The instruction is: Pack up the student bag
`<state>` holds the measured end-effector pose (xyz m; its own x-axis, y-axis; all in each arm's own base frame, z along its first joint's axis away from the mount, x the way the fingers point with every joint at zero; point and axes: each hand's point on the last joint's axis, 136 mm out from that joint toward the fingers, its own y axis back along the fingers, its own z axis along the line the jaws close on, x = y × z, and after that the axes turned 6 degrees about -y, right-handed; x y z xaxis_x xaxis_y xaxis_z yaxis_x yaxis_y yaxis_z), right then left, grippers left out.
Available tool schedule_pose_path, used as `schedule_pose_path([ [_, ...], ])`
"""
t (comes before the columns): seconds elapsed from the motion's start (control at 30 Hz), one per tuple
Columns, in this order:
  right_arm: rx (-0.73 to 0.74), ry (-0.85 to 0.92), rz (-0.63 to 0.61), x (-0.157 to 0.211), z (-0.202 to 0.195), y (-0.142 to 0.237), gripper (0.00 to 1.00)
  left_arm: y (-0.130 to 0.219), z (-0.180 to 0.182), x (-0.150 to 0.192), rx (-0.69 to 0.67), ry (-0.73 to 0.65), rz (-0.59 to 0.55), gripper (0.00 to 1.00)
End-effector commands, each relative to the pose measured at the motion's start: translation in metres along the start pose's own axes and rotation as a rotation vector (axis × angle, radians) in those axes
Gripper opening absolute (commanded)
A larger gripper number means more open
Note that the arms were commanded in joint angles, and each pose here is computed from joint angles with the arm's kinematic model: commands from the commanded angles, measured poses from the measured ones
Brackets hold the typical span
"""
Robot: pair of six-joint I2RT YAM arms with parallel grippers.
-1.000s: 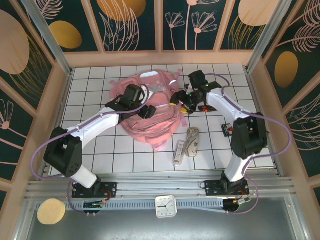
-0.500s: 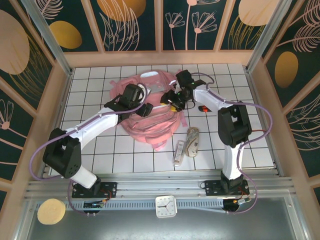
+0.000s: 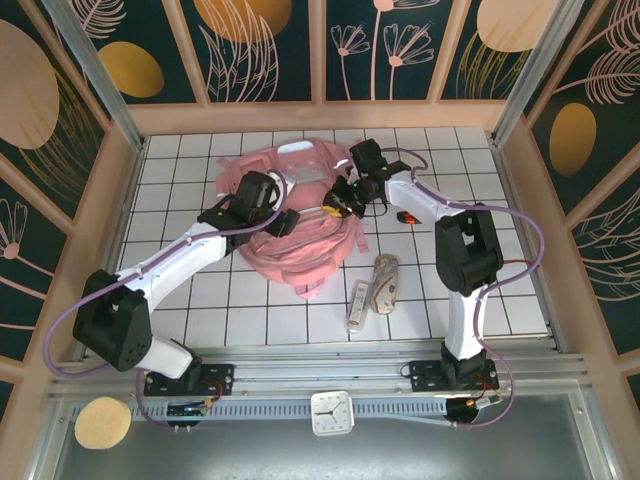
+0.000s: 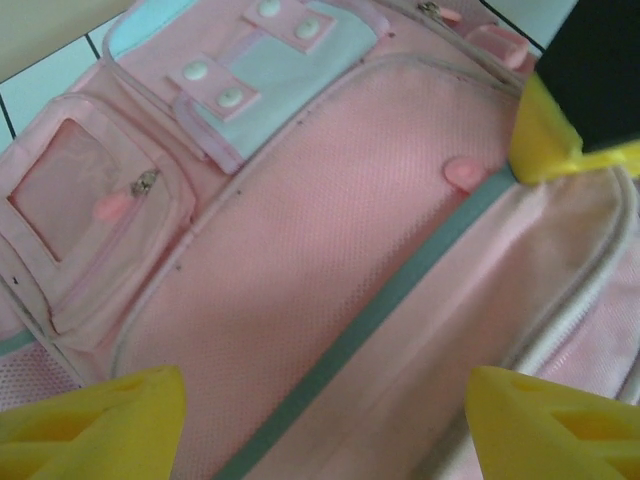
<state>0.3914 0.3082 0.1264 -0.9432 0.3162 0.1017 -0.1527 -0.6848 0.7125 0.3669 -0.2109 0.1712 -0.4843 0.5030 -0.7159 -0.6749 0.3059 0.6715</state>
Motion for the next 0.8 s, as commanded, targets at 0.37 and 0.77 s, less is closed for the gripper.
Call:
schedule_pose_path([
  [0.37,-0.242,-0.009,-0.016,0.006,0.068,0.046,0.00,-0.003,-0.022,-0.005,0.078,-0.165,-0.030,0.75],
  [0.77,-0.230,-0.010,-0.026,0.010,0.061,0.056,0.00,-0.029,0.016,-0.019,-0.147,-0.128,0.036,0.54],
])
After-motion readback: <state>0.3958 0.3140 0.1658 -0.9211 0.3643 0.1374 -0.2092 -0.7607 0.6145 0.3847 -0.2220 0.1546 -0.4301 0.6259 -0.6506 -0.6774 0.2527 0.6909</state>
